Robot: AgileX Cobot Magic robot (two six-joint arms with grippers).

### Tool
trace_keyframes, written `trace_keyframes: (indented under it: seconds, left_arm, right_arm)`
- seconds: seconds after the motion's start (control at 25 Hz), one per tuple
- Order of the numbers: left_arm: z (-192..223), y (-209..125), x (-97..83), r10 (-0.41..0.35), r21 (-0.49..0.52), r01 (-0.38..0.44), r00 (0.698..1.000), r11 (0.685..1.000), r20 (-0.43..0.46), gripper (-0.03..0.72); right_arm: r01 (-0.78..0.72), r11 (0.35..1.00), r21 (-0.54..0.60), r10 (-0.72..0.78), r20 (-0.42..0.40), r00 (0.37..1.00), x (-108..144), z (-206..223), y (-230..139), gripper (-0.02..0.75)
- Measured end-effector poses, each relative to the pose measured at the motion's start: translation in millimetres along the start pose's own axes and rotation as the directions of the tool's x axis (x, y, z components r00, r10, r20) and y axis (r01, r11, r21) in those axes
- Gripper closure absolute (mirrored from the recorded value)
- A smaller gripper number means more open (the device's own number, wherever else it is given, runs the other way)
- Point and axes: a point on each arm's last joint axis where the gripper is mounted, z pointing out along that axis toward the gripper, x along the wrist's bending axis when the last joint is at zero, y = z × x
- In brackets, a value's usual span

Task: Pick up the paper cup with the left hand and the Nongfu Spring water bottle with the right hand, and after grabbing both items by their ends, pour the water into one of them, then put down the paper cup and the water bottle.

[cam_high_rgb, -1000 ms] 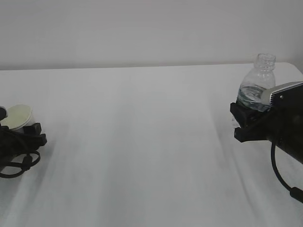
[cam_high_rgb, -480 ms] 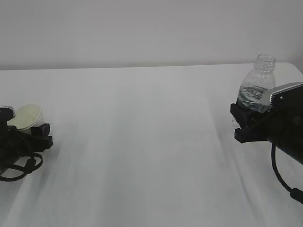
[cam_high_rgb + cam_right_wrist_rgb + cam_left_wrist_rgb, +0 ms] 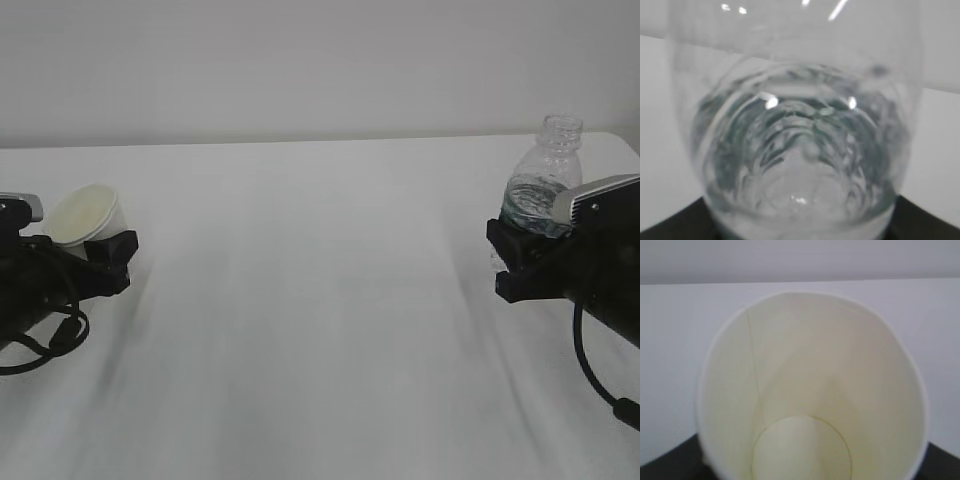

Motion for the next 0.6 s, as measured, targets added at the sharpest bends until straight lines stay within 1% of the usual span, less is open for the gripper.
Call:
trace_keyframes:
  seconds: [0.12, 0.28, 0.36, 0.48, 0.6]
  left_arm:
    - [-1, 5, -9.0, 0.005, -0.005, -0.004, 0.996, 1.0, 0.091, 0.217]
    - [-4, 4, -21.7, -0.025, 0.026, 0.019, 0.973, 0.999, 0.228, 0.218]
    - [-6, 2, -29.1, -0.017, 0.049, 0.002, 0.951, 0.999, 0.309, 0.218]
    - [-11, -2, -42.1, -0.01, 0.088, -0.034, 0.893, 0.996, 0.451, 0.218]
    - [-16, -1, -49.0, -0.022, 0.111, -0.043, 0.853, 0.993, 0.521, 0.222]
  right_arm:
    - [0.0, 1.0, 0.0, 0.0, 0.0, 1.0, 0, 0, 0, 0.346]
    - [-0.001, 1.0, 0.0, 0.001, 0.003, 1.0, 0, 0, 0, 0.346]
    - [-0.008, 1.0, 0.001, 0.008, 0.016, 1.0, -1, 0, 0, 0.346]
    - [-0.025, 1.0, 0.002, 0.025, 0.045, 0.999, -4, 0, 0, 0.346]
    - [-0.031, 1.0, 0.002, 0.031, 0.054, 0.998, -5, 0, 0, 0.346]
